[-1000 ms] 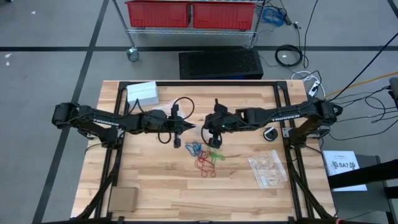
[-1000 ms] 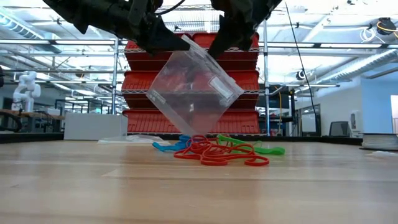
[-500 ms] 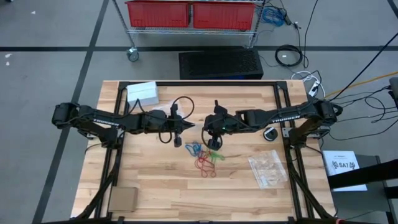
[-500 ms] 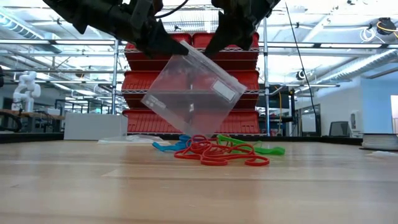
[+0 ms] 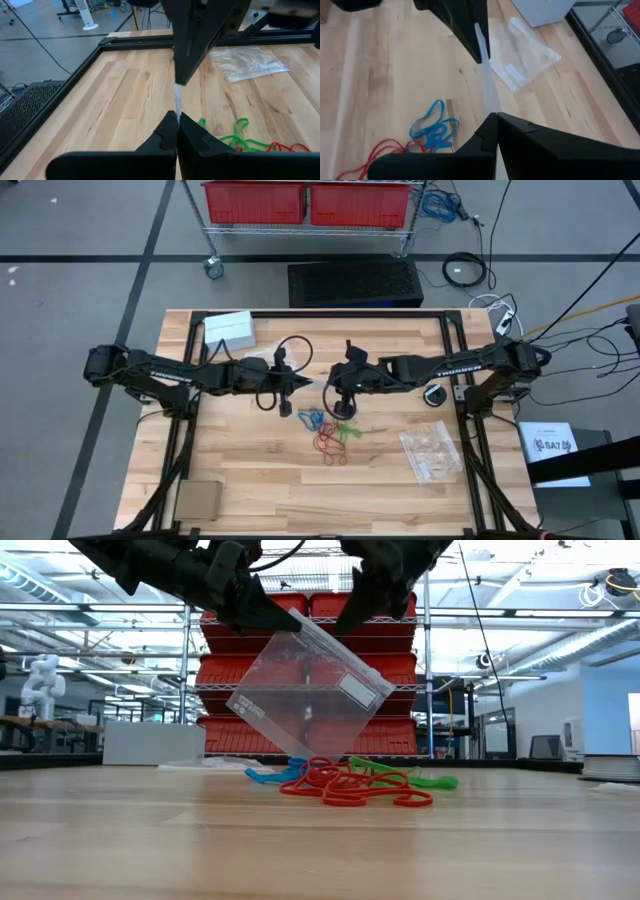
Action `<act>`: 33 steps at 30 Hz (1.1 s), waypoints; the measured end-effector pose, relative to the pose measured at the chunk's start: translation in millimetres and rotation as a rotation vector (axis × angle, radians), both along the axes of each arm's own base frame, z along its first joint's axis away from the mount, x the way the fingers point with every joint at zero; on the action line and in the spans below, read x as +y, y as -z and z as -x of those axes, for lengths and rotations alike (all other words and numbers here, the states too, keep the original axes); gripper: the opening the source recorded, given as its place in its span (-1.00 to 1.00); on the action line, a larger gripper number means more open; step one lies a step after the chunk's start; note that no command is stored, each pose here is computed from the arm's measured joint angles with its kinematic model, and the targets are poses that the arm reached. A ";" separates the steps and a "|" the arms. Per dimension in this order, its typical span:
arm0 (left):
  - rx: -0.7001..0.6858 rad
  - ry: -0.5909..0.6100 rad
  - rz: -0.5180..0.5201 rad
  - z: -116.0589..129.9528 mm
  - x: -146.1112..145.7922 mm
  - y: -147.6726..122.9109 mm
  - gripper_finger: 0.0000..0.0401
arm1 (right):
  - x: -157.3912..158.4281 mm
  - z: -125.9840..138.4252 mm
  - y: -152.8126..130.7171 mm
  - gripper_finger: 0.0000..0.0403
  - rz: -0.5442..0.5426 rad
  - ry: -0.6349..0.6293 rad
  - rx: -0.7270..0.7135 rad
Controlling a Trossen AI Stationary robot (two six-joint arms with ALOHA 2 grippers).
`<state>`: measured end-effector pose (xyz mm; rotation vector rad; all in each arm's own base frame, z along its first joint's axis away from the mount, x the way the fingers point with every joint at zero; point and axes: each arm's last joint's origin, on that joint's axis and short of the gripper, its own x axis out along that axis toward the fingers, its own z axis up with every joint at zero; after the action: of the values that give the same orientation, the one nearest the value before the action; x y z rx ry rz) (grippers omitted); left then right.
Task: Sort rubber bands
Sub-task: Open the top right transparent zip lock bag
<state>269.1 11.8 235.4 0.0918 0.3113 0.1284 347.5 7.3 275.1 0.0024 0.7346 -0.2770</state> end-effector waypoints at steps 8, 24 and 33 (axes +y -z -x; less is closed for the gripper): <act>0.001 0.000 -0.001 0.0 0.0 0.1 -1.00 | -3.4 -7.2 14.5 -1.00 0.012 0.000 0.048; 0.013 0.000 -0.002 0.4 0.0 1.2 -1.00 | -1.6 -10.8 12.5 -1.00 -0.045 -0.019 0.000; 0.039 0.000 -0.001 1.1 0.0 3.6 -1.00 | -1.7 -5.2 6.0 -0.64 -0.049 -0.015 -0.001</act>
<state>268.0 11.9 231.8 0.0955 0.3503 0.1267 352.7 5.5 269.0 0.0438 0.7400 -0.2443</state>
